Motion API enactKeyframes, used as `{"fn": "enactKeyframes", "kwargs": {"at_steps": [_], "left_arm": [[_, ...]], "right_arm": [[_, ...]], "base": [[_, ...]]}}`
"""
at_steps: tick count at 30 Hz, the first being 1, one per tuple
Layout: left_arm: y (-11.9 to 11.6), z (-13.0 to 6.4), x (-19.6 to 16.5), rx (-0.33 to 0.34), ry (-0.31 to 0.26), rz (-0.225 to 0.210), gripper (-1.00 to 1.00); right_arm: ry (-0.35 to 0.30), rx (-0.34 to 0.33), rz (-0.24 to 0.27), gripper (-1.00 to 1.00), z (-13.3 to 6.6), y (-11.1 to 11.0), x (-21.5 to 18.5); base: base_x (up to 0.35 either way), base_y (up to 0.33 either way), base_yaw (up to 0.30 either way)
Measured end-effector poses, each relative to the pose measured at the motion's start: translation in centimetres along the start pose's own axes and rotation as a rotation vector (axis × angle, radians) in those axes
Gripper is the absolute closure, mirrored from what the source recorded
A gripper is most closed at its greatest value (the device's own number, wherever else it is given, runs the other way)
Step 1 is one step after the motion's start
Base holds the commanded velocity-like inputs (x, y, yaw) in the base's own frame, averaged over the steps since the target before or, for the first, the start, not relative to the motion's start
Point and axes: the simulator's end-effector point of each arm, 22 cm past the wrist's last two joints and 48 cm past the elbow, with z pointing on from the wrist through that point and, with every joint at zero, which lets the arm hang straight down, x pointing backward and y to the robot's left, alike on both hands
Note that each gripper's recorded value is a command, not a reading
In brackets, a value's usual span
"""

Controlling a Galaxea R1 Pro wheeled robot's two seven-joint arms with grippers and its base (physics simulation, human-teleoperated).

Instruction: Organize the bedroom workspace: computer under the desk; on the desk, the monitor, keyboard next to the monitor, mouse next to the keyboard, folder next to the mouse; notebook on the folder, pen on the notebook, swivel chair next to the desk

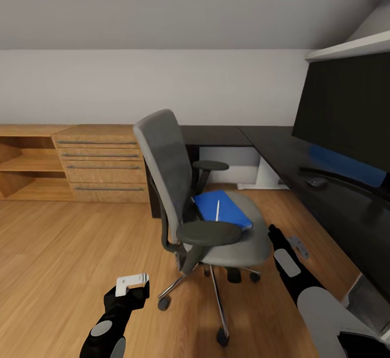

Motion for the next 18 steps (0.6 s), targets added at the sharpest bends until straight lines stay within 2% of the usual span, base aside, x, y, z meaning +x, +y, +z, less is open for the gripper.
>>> {"fn": "enactKeyframes", "kwargs": {"at_steps": [6, 9, 12, 13, 14, 15, 18], "left_arm": [[0.0, 0.0, 0.1, 0.000, 0.001, 0.000, -1.00], [0.0, 0.0, 0.0, -0.001, 0.001, 0.000, -1.00], [0.0, 0.0, 0.0, 0.000, 0.001, 0.000, -1.00], [0.0, 0.0, 0.0, 0.000, 0.001, 0.000, -1.00], [0.0, 0.0, 0.0, 0.000, 0.001, 0.000, -1.00], [0.0, 0.0, 0.1, -0.001, 0.001, 0.000, -1.00], [0.0, 0.0, 0.1, -0.001, 0.001, 0.000, -1.00]], "right_arm": [[-0.001, 0.002, 0.001, -1.00, 0.1, -0.1, -0.1], [0.008, 0.003, 0.000, -1.00, 0.0, -0.1, 0.1], [0.066, 0.004, -0.007, -1.00, 0.0, -0.2, 1.3], [0.117, 0.012, 0.005, -1.00, 0.0, -0.6, 2.1], [0.131, 0.017, 0.014, -1.00, 0.0, -0.7, 2.2], [0.142, 0.036, 0.047, -1.00, 0.3, -1.7, 1.6], [0.139, 0.035, 0.053, -1.00, 0.4, -1.8, 1.2]], "base": [[0.048, 0.000, 0.000], [0.208, 0.000, 0.000], [0.155, 0.000, 0.000], [0.046, 0.000, 0.000], [0.010, 0.000, 0.000], [0.008, 0.000, 0.000], [0.003, 0.000, 0.000]]}}
